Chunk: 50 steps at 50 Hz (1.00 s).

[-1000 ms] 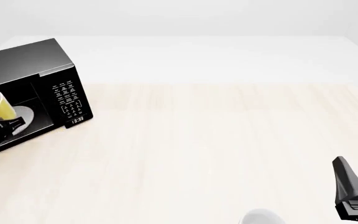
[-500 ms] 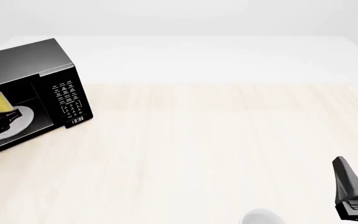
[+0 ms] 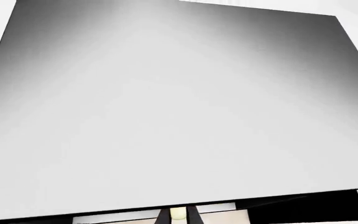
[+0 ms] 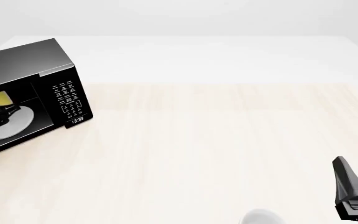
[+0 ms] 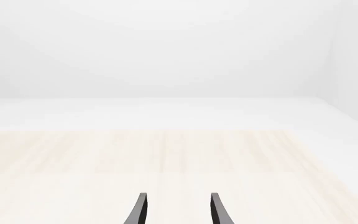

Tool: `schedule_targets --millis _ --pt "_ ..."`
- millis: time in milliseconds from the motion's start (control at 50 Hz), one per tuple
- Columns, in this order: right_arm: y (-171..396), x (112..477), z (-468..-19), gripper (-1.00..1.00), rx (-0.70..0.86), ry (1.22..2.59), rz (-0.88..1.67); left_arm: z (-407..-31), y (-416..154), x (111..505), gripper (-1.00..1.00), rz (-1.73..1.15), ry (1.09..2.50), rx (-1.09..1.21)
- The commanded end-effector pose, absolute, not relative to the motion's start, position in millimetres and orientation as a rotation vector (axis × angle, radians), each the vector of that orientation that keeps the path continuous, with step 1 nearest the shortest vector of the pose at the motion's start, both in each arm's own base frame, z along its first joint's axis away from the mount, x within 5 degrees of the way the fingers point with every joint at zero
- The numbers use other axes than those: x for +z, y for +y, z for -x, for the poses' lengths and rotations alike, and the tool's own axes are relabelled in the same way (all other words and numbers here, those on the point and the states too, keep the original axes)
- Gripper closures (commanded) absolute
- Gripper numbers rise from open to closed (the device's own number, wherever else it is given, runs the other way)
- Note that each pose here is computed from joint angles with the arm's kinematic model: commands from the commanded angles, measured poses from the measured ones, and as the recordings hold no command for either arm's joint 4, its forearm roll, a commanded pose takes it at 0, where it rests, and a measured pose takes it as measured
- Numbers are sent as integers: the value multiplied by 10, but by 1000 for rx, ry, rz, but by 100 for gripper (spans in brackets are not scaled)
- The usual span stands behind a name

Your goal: Put the yellow and white mug in the microwave and close it.

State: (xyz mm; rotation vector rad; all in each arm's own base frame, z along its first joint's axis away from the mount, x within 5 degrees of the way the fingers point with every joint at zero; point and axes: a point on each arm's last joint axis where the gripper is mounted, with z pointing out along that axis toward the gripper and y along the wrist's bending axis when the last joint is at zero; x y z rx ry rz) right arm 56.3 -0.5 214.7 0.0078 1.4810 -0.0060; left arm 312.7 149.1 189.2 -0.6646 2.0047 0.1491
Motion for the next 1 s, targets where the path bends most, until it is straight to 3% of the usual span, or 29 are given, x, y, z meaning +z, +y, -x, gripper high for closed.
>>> schedule_targets --millis 20,660,1000 --pt "-5 2147 -563 -100 -6 1481 -8 -3213 1584 1922 100 665 1974 162" --pt "-9 2146 -564 -100 -14 1482 -11 -3259 1683 1539 100 689 2056 176" --pt "-9 2146 -565 -100 -14 1482 -11 -3218 1689 1538 100 692 2059 182"
